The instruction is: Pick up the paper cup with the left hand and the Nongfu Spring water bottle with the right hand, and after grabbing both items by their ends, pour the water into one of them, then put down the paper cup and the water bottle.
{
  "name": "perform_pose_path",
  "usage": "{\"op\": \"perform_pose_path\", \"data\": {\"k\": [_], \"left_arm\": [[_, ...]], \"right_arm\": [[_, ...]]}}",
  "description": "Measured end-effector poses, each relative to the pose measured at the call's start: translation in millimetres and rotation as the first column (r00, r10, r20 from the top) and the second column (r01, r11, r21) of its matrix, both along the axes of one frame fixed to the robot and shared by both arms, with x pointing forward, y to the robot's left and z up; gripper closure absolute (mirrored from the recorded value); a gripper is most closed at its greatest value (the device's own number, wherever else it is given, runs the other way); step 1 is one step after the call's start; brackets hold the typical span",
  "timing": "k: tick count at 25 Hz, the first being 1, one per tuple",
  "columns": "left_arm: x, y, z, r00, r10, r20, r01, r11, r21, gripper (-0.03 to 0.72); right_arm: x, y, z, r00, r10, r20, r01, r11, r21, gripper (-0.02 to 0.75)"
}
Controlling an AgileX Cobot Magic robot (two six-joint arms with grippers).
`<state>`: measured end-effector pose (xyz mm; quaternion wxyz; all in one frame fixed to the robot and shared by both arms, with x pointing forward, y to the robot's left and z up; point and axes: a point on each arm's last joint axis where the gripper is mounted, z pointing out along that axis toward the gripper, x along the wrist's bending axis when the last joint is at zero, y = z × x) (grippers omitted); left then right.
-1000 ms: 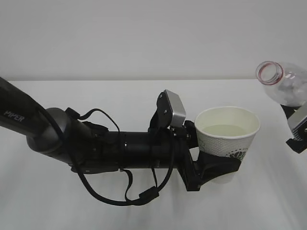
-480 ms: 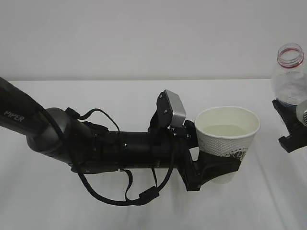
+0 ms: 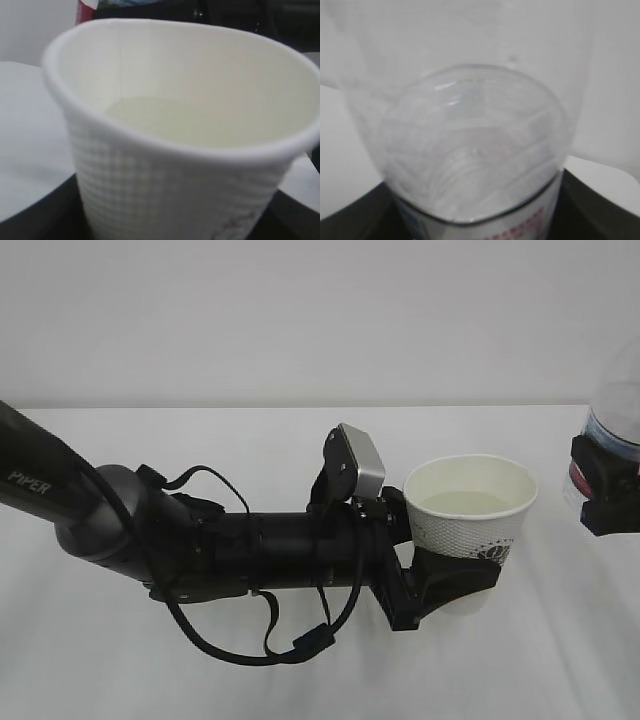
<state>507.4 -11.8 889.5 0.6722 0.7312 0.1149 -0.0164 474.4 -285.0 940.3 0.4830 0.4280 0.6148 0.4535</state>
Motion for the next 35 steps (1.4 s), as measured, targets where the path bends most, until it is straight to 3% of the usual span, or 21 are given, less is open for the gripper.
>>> {"op": "perform_pose_path", "data": {"k": [11, 24, 35], "left_arm": [[1.3, 0.5, -3.2, 1.0, 0.015, -0.004, -0.015, 0.999, 0.033, 0.151], [1.7, 0.8, -5.0, 1.0, 0.021, -0.006, -0.02, 0.999, 0.047, 0.151], [1.8, 0.8, -5.2, 1.0, 0.021, -0.006, -0.021, 0.999, 0.049, 0.151]], "right_arm": [[2.5, -0.2, -17.9, 0.995, -0.016, -0.094, 0.027, 0.992, 0.121, 0.242], [8.1, -0.3, -36.6, 0.986, -0.019, -0.168, 0.041, 0.991, 0.128, 0.242], [42.5, -0.2, -41.4, 0.989, -0.023, -0.144, 0.048, 0.984, 0.171, 0.242]]}}
